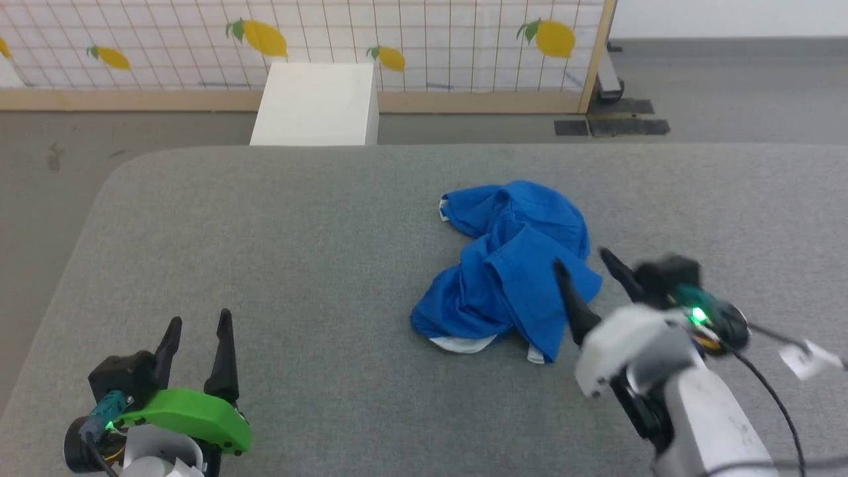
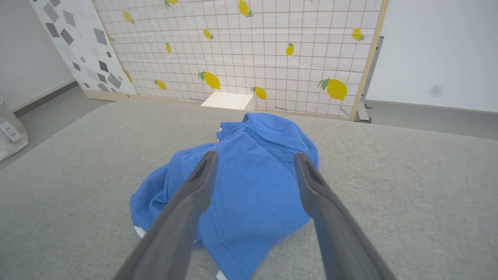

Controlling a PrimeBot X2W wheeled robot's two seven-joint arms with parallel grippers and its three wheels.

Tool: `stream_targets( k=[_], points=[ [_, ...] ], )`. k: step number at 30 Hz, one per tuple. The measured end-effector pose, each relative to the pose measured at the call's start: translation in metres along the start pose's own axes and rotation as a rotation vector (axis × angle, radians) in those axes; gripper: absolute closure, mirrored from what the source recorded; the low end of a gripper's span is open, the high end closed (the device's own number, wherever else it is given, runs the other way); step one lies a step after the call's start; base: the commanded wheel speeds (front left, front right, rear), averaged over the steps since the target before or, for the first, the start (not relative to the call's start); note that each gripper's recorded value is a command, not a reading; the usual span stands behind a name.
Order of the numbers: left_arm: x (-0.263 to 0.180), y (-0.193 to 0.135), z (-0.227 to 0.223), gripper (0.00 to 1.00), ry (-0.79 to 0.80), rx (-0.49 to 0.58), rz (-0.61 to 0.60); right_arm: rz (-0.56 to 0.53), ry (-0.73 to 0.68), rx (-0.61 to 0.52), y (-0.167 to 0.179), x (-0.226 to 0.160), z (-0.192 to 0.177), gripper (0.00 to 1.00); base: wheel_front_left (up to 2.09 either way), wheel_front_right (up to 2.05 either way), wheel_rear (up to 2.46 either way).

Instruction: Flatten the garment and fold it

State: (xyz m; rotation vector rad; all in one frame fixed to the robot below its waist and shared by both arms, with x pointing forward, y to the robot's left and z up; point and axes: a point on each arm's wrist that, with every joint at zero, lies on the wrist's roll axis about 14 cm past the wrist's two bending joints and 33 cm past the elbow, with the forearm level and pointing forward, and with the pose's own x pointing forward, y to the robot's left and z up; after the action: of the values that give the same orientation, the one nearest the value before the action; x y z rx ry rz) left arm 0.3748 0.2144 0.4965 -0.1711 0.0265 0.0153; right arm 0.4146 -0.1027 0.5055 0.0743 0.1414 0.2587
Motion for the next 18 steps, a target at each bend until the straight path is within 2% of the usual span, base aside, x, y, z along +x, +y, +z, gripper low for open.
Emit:
stream_targets(
  k=[7, 12, 17, 18],
  points=[
    [0.005, 0.005, -0.012, 0.0, 0.032, -0.017, 0.025, 0.14, 0.24, -0.104, 0.041, 0.04, -0.016, 0.0, 0.0, 0.0, 0.0],
    [0.006, 0.013, -0.017, 0.0, 0.044, -0.028, 0.053, 0.167, 0.383, -0.171, 0.047, 0.05, -0.041, 0.0, 0.0, 0.0, 0.0],
    [0.006, 0.022, -0.024, 0.0, 0.064, -0.036, 0.08, 0.19, 0.45, -0.192, 0.053, 0.057, -0.059, 0.0, 0.0, 0.0, 0.0],
    [0.006, 0.024, -0.025, 0.0, 0.067, -0.036, 0.085, 0.193, 0.459, -0.191, 0.053, 0.057, -0.063, 0.59, 0.0, 0.0, 0.0]
  ],
)
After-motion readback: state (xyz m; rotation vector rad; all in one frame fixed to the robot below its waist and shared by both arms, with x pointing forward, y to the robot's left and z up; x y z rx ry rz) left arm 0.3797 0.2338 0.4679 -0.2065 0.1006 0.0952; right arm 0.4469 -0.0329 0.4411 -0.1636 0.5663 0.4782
